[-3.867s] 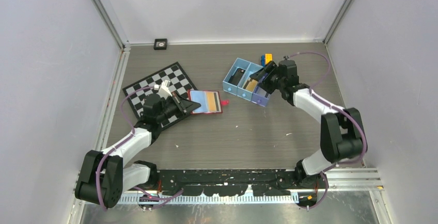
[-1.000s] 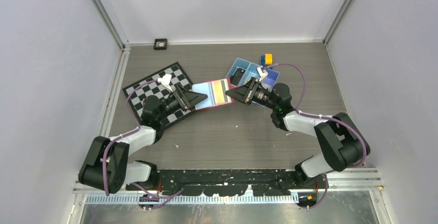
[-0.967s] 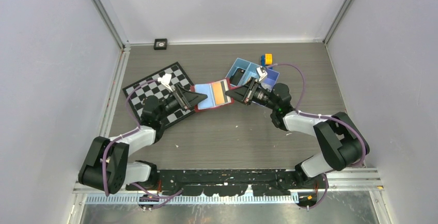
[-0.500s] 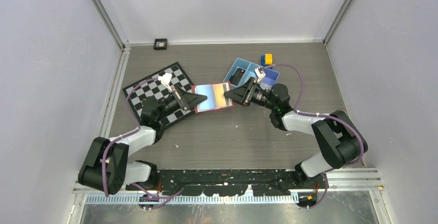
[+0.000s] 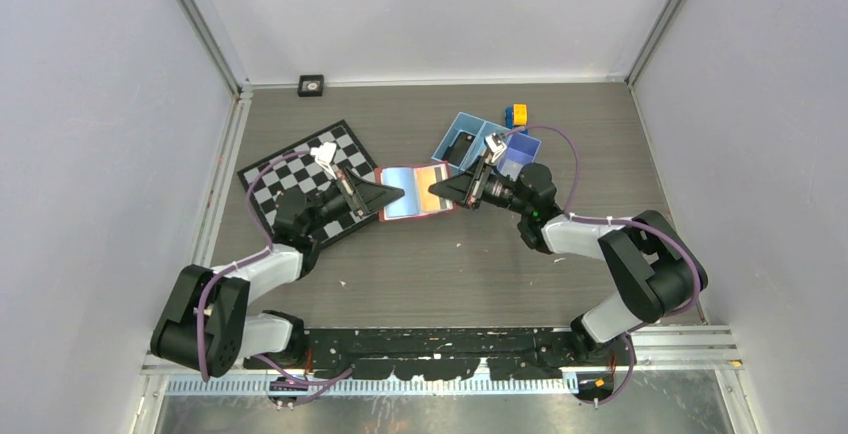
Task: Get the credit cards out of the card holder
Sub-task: Remove the credit card from the card holder.
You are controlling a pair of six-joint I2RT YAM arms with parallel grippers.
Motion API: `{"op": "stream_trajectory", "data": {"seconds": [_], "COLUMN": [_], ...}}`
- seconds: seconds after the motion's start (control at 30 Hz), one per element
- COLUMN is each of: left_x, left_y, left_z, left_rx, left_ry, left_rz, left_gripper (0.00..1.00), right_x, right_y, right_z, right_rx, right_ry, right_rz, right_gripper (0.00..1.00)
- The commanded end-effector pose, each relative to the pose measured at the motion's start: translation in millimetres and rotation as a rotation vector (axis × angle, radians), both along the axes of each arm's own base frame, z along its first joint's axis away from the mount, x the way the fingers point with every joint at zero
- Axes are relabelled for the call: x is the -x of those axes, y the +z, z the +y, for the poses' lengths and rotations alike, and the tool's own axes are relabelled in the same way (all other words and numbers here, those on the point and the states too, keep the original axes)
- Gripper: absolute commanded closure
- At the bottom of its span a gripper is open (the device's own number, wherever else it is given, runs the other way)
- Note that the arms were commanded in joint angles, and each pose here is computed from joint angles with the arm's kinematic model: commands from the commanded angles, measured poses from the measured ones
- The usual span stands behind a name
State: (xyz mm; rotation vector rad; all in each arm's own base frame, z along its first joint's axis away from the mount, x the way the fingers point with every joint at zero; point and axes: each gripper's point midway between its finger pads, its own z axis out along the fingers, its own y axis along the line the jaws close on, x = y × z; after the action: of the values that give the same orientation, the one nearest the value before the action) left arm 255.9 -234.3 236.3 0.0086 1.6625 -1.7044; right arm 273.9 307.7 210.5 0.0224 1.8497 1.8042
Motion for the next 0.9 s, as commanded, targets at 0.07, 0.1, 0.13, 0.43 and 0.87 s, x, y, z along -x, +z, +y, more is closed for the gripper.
{"op": "stream_trajectory", "data": {"seconds": [0.07, 0.1, 0.13, 0.43, 0.87], "left_x": [-3.1, -6.5, -10.6, -20.7, 1.2], "left_y": [9.8, 3.1, -5.8, -35.7, 12.9], "left_z": [-0.9, 0.2, 2.0, 50.3, 51.0], "left_rx": [-0.016, -0.038, -0.069, -0.339, -0.221], "left_ry": [0.014, 0.034, 0.059, 0.381, 0.373], "left_rz": [-0.045, -0.016, 0.017, 0.131, -0.054], "left_gripper": [0.94, 0.88, 0.82, 0.47, 0.45], "right_x": [-0.9, -1.0, -1.9, -15.5, -21.3], "right_y": [23.5, 23.0, 22.0, -1.3, -9.5], "right_z": [4.8, 4.6, 3.9, -11.0, -17.7], "right_rx": [-0.043, -0.041, -0.036, 0.152, 0.217], "right_ry": [0.019, 0.016, 0.011, -0.123, -0.173], "right_rz": [-0.072, -0.070, -0.069, -0.053, -0.053], "right_gripper": [0.99, 0.99, 1.00, 1.00, 0.99]}}
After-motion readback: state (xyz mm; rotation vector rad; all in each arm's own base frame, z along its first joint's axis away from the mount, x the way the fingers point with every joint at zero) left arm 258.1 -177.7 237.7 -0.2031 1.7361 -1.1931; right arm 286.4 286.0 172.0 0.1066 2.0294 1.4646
